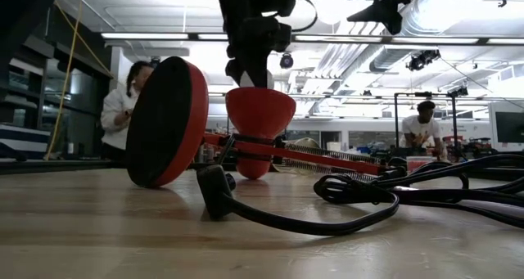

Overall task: Screw lightbulb
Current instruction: Insert the white lightbulb into the desk lamp

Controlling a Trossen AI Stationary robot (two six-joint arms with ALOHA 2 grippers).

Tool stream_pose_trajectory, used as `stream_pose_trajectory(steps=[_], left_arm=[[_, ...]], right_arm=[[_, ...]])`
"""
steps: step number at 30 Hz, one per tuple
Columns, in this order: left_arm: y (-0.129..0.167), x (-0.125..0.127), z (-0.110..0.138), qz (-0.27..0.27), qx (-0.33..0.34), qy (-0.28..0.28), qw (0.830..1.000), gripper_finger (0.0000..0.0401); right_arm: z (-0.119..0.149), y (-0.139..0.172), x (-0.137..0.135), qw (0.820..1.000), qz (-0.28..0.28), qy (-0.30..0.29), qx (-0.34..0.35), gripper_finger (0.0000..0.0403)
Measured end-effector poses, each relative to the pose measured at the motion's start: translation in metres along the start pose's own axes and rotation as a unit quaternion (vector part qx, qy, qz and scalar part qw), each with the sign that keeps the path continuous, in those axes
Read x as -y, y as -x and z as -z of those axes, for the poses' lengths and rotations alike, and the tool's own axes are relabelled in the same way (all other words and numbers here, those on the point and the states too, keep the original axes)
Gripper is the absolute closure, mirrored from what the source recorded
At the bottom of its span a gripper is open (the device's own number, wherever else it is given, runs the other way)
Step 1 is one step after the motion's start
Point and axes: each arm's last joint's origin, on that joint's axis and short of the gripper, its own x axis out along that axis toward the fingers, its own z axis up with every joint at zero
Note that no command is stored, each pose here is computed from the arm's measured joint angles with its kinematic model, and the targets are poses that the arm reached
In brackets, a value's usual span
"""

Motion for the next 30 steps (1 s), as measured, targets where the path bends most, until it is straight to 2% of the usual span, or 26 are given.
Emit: stream_pose_trajectory(steps=[8,17,30], left_arm=[[-0.016,-0.010,-0.001,0.006,-0.023,-0.013,1.000,0.0171],[-0.023,-0.010,-0.001,0.014,-0.036,-0.036,0.999,0.0171],[-0.053,-0.009,-0.004,0.029,-0.062,-0.040,0.997,0.0171]], right_arm=[[0.001,0.000,0.000,1.000,0.002,-0.004,-0.003,0.0190],[0.001,0.000,0.001,1.000,0.003,-0.005,-0.007,0.0190],[0.001,0.000,0.001,1.000,0.003,-0.005,-0.007,0.0190]])
